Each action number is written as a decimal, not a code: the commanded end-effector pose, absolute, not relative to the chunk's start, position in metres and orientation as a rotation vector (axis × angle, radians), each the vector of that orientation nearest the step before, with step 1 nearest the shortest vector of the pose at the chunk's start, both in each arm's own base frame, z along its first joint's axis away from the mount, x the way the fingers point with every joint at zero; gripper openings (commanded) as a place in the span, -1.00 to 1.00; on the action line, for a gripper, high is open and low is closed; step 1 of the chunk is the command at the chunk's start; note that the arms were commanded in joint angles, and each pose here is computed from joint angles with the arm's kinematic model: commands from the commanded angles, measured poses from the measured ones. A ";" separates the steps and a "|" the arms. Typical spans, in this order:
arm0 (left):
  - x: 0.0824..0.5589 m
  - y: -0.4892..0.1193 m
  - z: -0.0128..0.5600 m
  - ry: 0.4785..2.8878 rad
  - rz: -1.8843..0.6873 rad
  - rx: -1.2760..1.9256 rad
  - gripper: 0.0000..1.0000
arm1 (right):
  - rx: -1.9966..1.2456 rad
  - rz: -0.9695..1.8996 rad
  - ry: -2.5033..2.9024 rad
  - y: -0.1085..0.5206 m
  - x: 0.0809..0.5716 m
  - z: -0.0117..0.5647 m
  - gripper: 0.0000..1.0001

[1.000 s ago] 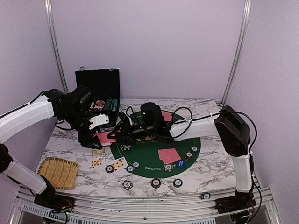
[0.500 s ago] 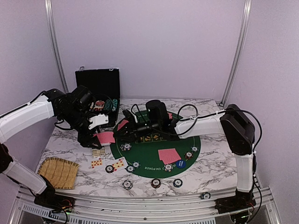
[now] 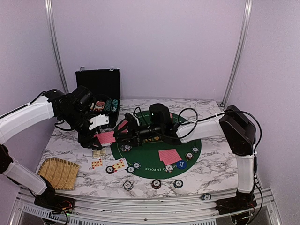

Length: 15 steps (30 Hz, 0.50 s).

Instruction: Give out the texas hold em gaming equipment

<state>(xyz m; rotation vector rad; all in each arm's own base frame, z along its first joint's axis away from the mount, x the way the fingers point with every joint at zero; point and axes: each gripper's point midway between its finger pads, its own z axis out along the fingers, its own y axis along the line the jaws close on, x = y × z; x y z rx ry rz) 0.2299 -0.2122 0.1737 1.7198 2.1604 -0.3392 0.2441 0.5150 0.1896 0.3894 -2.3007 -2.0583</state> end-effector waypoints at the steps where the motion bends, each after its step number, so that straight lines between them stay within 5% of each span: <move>1: 0.226 -0.211 0.177 2.145 -0.347 1.726 -1.00 | 0.436 -2.140 -2.244 0.517 0.241 0.215 -0.08; 15: 0.227 -0.213 0.180 2.138 -0.357 1.721 -1.00 | 0.489 -2.044 -2.281 0.544 0.233 0.194 0.28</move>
